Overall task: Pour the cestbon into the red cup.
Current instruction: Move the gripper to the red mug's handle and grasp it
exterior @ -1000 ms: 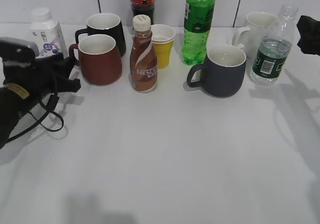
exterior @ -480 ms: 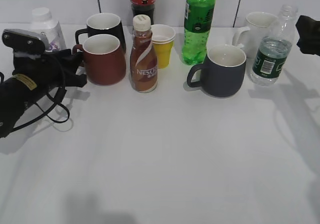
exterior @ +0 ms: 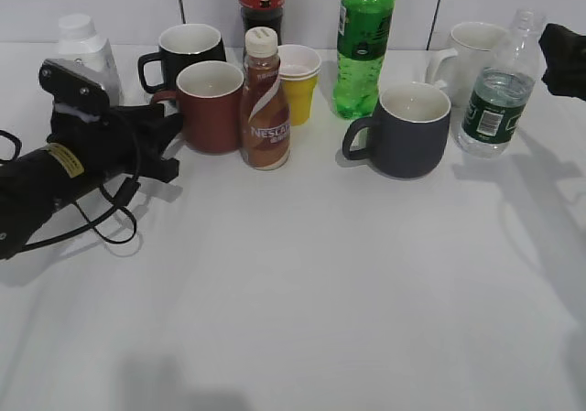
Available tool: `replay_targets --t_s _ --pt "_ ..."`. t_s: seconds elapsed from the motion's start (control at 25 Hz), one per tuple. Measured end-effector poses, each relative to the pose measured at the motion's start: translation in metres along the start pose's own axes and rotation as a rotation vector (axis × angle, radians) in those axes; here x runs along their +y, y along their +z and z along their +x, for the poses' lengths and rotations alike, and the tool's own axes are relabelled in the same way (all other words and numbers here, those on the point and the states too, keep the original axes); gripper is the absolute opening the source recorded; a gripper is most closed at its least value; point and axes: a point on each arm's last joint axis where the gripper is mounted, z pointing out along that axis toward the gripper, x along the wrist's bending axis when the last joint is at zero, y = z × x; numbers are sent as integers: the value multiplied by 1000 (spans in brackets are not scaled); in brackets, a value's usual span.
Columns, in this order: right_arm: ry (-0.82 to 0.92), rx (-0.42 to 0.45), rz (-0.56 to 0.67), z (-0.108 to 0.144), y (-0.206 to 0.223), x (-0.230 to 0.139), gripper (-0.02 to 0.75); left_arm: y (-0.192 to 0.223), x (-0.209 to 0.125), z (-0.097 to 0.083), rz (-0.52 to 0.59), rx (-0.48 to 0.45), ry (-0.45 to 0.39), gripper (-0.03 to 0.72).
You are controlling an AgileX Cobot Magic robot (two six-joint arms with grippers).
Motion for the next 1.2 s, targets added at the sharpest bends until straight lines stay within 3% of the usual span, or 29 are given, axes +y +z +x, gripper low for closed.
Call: replay_targets --t_s 0.24,0.52,1.2 --pt "0 1 -1 0 0 0 587 -14 -7 1 39 59 -46 257" --pt "0 2 -14 0 0 1 587 -23 -10 8 13 169 -105 333" --pt "-2 5 -17 0 0 2 587 0 -10 13 -32 162 -93 342"
